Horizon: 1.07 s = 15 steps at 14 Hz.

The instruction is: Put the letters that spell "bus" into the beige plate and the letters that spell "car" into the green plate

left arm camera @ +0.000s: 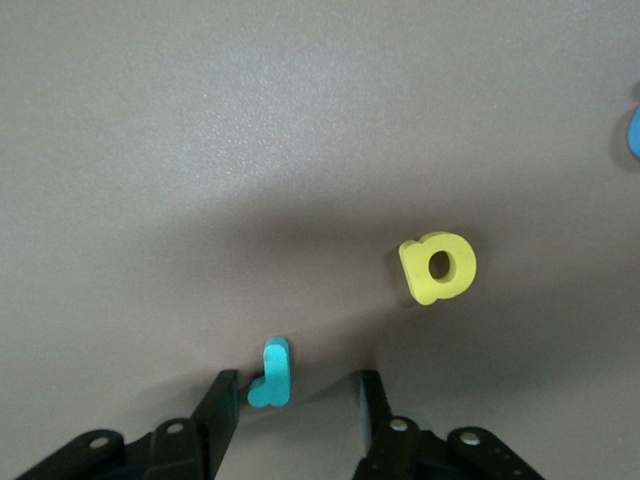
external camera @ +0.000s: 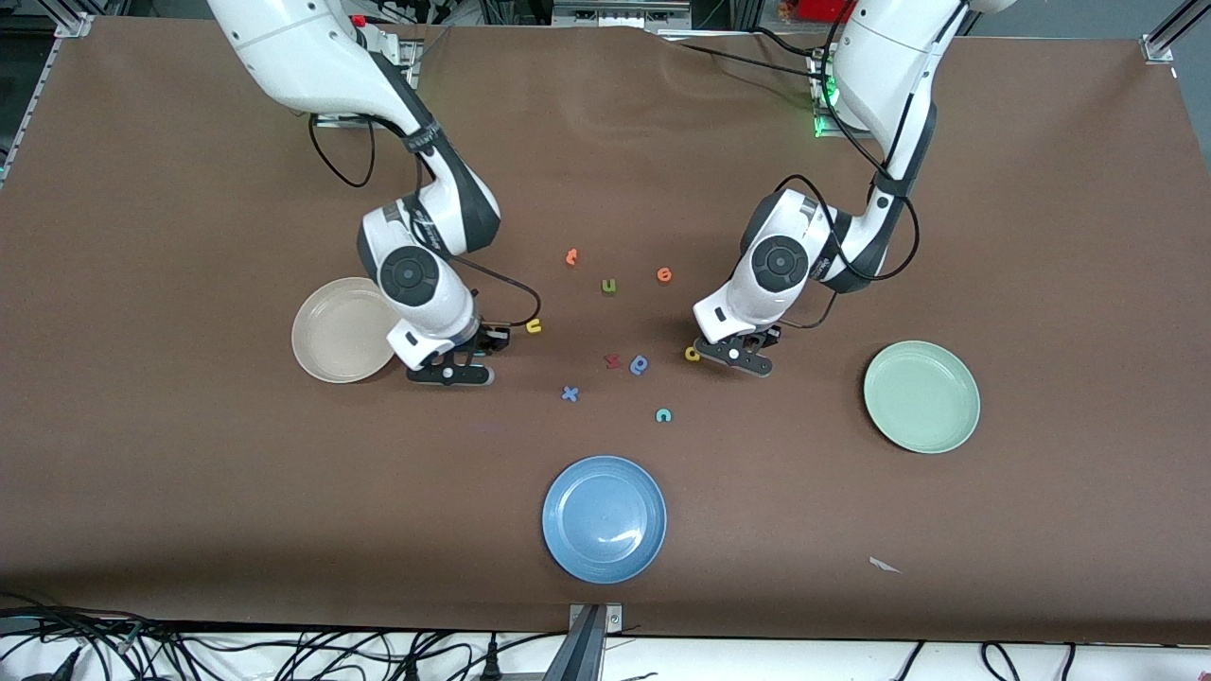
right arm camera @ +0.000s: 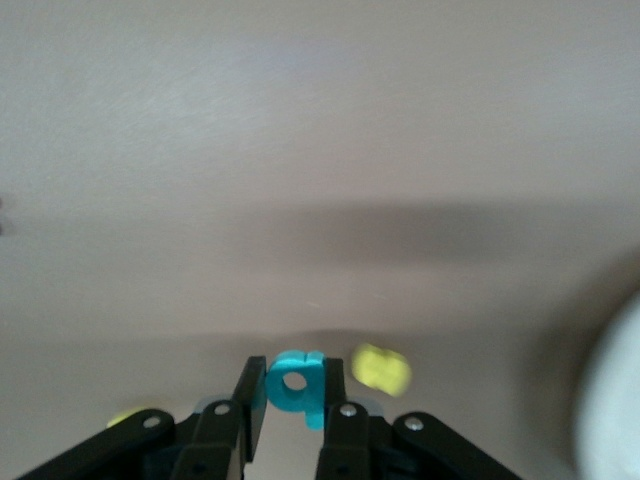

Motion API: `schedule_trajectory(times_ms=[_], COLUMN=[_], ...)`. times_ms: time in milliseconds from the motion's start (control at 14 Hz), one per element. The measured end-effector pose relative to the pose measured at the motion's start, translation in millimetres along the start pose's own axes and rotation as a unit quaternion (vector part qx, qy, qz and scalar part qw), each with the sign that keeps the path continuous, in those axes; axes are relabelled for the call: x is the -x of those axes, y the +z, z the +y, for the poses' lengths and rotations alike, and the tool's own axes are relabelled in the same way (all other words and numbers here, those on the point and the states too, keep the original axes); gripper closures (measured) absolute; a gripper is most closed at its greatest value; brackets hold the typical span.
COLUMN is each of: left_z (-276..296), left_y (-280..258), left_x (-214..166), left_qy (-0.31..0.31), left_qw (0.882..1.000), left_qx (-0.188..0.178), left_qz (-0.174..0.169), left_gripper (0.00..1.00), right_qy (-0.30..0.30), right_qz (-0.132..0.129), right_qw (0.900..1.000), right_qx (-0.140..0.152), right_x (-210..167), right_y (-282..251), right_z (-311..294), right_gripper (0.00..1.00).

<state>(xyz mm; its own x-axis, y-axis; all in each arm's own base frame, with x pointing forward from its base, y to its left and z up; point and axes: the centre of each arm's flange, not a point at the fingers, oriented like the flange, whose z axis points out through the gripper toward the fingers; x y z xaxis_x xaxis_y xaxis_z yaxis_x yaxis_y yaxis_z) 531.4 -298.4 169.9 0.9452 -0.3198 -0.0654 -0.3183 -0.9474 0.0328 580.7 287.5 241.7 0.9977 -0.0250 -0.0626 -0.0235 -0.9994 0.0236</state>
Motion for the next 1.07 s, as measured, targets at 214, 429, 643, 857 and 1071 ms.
schedule_trajectory(times_ms=[214, 429, 643, 857, 1071], left_z=[-1, -3, -4, -5, -5], left_y=[0, -1, -3, -3, -4], left_x=[-1, -2, -3, -3, -4], left_qy=[-0.002, -0.004, -0.006, -0.006, -0.007], left_qw=[1.000, 1.000, 1.000, 1.000, 1.000], left_qx=[0.000, -0.001, -0.001, -0.001, -0.001], left_qz=[0.001, 0.005, 0.007, 0.008, 0.009], left_gripper=[0.48, 0.59, 0.75, 0.81, 0.81], right_qy=[-0.026, -0.035, -0.030, -0.031, -0.029], right_qz=[-0.028, -0.055, -0.068, -0.075, -0.084], right_qw=[0.999, 0.997, 0.996, 0.995, 0.994], right_qx=[0.033, 0.050, 0.056, 0.058, 0.059], right_x=[-14, -15, 6, 36, 43], right_y=[-40, -32, 12, 54, 60], right_z=[74, 143, 164, 173, 175], right_gripper=[0.73, 0.73, 0.73, 0.73, 0.62])
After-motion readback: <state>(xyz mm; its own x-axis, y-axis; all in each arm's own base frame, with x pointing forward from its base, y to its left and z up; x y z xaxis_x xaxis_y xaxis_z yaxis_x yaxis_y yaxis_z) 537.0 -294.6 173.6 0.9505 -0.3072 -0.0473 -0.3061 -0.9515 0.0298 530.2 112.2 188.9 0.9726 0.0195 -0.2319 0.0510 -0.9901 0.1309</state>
